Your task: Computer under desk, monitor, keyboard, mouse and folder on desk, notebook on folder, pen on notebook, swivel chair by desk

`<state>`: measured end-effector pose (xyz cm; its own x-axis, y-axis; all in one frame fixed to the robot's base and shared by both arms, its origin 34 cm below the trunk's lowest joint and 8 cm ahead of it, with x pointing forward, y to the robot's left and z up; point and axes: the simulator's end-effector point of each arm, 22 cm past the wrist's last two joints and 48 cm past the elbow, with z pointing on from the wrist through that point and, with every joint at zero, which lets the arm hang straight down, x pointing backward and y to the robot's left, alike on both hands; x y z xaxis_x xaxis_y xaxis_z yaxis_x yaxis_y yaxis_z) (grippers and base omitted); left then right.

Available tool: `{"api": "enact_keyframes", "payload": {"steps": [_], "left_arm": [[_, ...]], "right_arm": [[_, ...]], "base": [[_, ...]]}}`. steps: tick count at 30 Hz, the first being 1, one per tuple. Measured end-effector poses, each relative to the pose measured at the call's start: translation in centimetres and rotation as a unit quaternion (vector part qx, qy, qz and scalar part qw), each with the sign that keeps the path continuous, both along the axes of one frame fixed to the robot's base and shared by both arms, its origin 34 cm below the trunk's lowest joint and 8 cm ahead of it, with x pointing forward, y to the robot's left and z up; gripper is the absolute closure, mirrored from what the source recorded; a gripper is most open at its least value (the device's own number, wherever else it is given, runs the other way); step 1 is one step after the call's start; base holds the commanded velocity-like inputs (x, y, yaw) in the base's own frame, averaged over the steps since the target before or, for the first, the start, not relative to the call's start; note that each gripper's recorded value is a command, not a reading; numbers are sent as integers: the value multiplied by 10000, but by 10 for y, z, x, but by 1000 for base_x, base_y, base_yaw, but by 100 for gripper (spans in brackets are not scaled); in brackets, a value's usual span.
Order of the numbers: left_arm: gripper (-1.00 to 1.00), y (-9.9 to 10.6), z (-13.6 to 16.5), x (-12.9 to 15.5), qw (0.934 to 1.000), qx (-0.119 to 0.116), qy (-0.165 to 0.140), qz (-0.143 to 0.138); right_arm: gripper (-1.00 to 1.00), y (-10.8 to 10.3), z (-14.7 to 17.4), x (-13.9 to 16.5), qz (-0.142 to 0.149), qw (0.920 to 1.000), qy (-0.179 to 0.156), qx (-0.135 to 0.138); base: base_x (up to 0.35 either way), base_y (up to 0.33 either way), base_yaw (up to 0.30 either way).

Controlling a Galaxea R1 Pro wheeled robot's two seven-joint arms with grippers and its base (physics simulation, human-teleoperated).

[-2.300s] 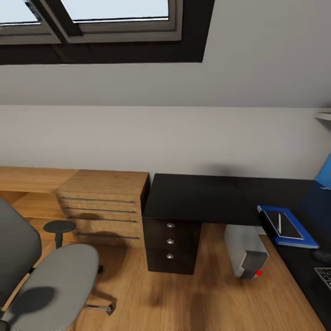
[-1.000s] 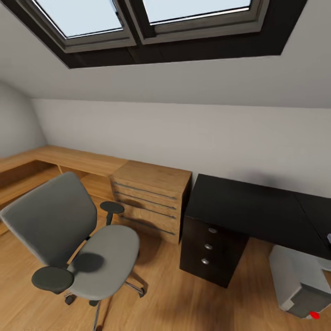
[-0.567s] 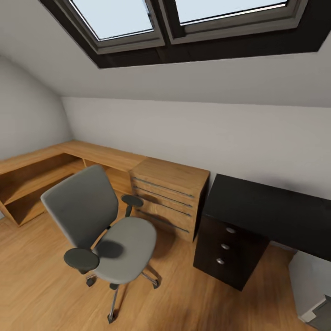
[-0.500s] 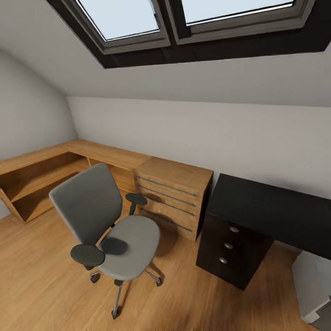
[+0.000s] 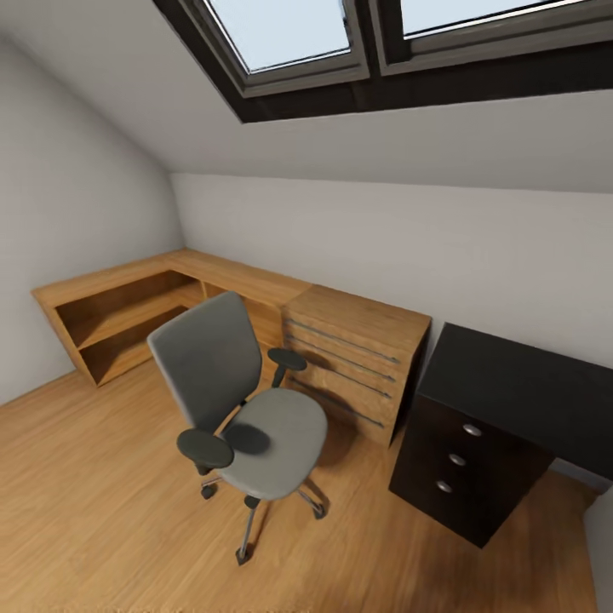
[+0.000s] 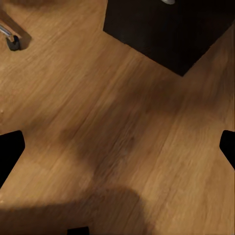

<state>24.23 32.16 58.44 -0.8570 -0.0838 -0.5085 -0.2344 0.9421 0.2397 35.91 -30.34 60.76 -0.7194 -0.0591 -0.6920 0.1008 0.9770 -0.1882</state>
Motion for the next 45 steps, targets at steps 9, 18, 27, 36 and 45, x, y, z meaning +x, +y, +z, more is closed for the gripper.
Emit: {"api": "enact_keyframes", "payload": {"steps": [9, 18, 27, 36, 45], "left_arm": [[-100, 4, -1, -4, 10000, 29, 66, -3], [-100, 5, -2, -8, 9999, 34, 119, -5], [-100, 5, -3, -12, 9998, 33, 172, -6], [-100, 4, -4, -14, 9998, 29, 200, -10], [-100, 4, -3, -10, 9999, 25, 148, -13]], "right_arm": [[-100, 0, -4, -5, 79, 9999, 88, 17], [-100, -2, -6, -9, 78, 9999, 143, 7], [-100, -2, -8, -13, 76, 9998, 197, 8], [-100, -4, -8, -13, 2, 9999, 169, -15], [-100, -5, 6, 1, -49, 9997, -252, 6]], "base": [[0, 0, 193], [0, 0, 183], [0, 0, 178], [0, 0, 238], [0, 0, 88]]}}
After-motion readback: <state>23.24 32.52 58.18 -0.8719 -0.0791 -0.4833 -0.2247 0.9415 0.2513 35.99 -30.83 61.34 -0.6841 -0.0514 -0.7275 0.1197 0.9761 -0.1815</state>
